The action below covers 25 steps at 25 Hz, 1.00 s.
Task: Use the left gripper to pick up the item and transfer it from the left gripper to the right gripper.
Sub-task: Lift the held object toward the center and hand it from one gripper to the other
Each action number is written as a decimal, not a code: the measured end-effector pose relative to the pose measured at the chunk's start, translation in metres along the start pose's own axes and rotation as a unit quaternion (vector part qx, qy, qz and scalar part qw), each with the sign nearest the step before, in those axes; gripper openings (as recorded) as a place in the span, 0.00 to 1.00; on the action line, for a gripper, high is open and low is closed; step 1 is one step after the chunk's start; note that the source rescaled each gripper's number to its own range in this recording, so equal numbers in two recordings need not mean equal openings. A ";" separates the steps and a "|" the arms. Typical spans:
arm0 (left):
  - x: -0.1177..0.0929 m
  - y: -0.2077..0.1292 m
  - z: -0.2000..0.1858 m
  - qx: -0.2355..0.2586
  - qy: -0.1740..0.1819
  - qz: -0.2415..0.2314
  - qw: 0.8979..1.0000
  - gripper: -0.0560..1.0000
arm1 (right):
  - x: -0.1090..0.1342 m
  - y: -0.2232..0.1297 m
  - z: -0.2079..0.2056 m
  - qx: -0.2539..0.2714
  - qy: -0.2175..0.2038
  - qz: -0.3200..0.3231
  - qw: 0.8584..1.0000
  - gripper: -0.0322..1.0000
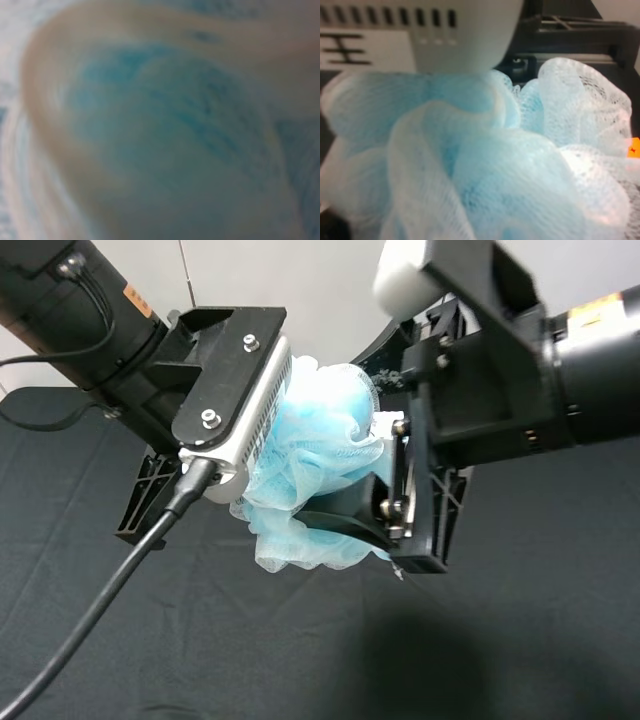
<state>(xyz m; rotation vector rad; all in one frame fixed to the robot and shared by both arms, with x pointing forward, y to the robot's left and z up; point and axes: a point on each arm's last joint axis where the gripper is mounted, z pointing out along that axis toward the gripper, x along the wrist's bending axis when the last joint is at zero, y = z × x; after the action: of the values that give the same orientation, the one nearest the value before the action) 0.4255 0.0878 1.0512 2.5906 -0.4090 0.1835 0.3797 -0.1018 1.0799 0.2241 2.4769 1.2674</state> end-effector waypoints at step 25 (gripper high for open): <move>0.001 0.001 0.000 -0.003 0.005 0.000 1.000 0.06 | -0.002 0.000 0.032 0.003 0.029 0.024 0.999 0.99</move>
<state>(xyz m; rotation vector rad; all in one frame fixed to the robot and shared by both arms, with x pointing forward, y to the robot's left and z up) 0.4264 0.0869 1.0514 2.5819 -0.4040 0.1955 0.3933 -0.0786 1.0629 0.2533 2.5391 1.3050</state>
